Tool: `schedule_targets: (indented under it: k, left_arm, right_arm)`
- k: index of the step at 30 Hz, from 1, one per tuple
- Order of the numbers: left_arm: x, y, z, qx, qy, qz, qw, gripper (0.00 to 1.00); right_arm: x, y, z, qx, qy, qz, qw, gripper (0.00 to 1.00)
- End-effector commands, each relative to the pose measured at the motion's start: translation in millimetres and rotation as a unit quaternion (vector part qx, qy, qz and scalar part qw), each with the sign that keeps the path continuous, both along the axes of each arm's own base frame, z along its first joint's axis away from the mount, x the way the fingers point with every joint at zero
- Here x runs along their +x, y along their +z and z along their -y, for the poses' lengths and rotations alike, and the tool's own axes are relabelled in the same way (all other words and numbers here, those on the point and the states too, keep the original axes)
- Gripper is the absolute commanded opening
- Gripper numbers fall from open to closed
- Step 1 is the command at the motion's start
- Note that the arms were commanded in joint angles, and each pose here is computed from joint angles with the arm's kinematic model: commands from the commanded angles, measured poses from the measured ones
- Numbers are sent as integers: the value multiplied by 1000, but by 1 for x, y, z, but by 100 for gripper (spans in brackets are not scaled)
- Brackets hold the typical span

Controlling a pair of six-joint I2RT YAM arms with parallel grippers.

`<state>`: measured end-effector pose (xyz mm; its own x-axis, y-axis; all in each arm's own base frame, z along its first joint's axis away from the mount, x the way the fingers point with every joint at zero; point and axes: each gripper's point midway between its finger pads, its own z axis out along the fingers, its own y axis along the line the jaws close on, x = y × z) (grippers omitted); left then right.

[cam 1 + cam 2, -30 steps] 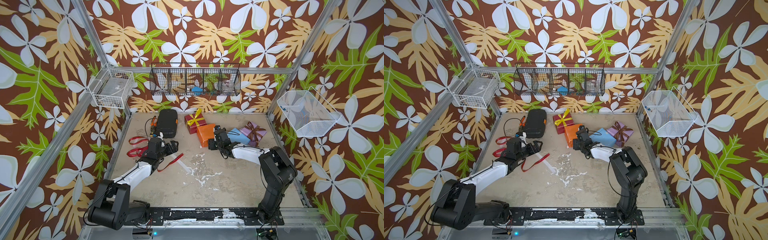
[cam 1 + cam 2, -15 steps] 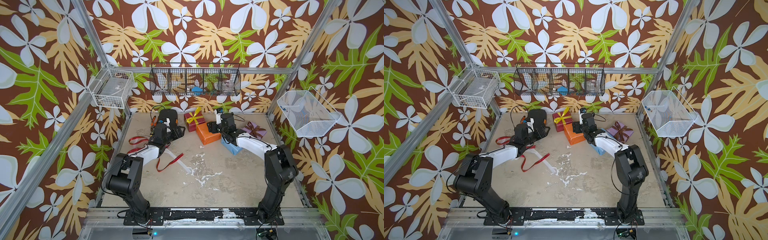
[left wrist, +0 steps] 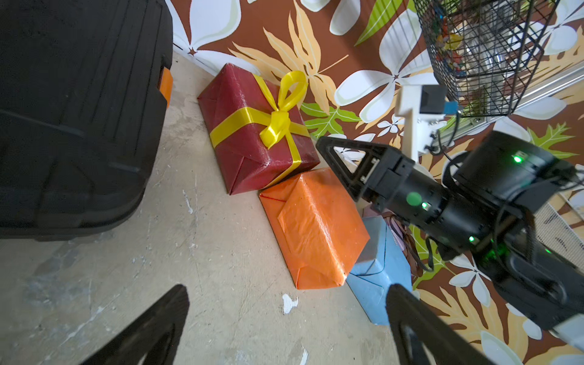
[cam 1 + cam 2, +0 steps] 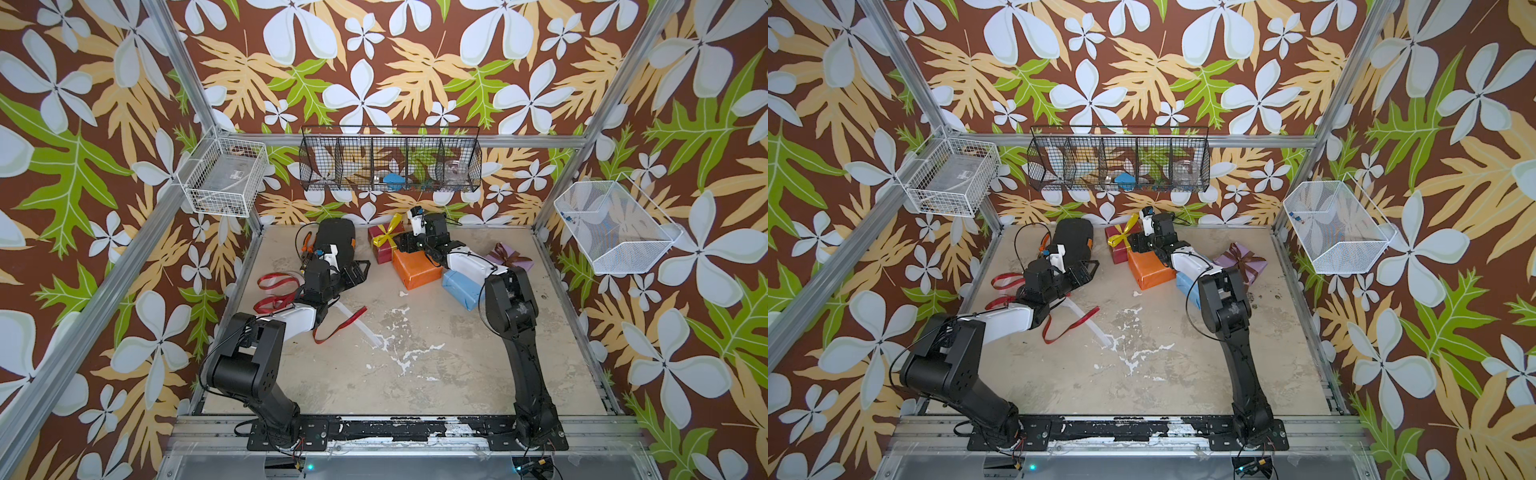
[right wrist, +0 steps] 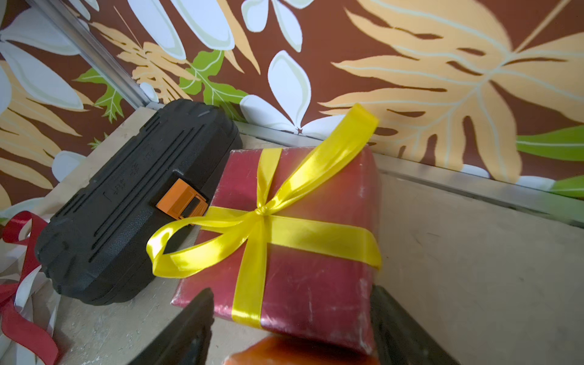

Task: Untie the ribbon bows on the gift boxes
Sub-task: Move the gift box to the center of the board.

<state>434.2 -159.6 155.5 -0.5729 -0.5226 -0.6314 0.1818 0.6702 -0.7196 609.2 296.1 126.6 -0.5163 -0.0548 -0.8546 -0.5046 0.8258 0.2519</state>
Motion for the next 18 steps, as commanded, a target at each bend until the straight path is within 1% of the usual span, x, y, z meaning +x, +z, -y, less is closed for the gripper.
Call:
schedule_targets:
  k: [1, 4, 8, 11, 15, 18]
  left_arm:
    - [-2, 10, 0, -5, -5, 22, 1000, 100]
    - [-4, 11, -1, -3, -3, 23, 1000, 100]
    - [-6, 18, -3, 0, 1, 30, 1000, 100]
    - [-7, 20, -4, 3, 3, 31, 999, 100]
    - [-7, 21, -6, 5, 6, 33, 999, 100]
    - [-6, 19, -7, 8, 9, 31, 999, 100]
  right_arm:
    - [5, -16, -4, -16, 16, -26, 999, 77]
    - [16, -34, 1, -33, 3, -47, 998, 76]
    - [19, -43, 7, -42, -11, -46, 998, 77]
    - [14, -48, -2, -30, 13, -57, 998, 77]
    - [-4, -50, -25, -4, 80, -69, 994, 66]
    - [-19, -49, -41, -22, 118, -58, 991, 62]
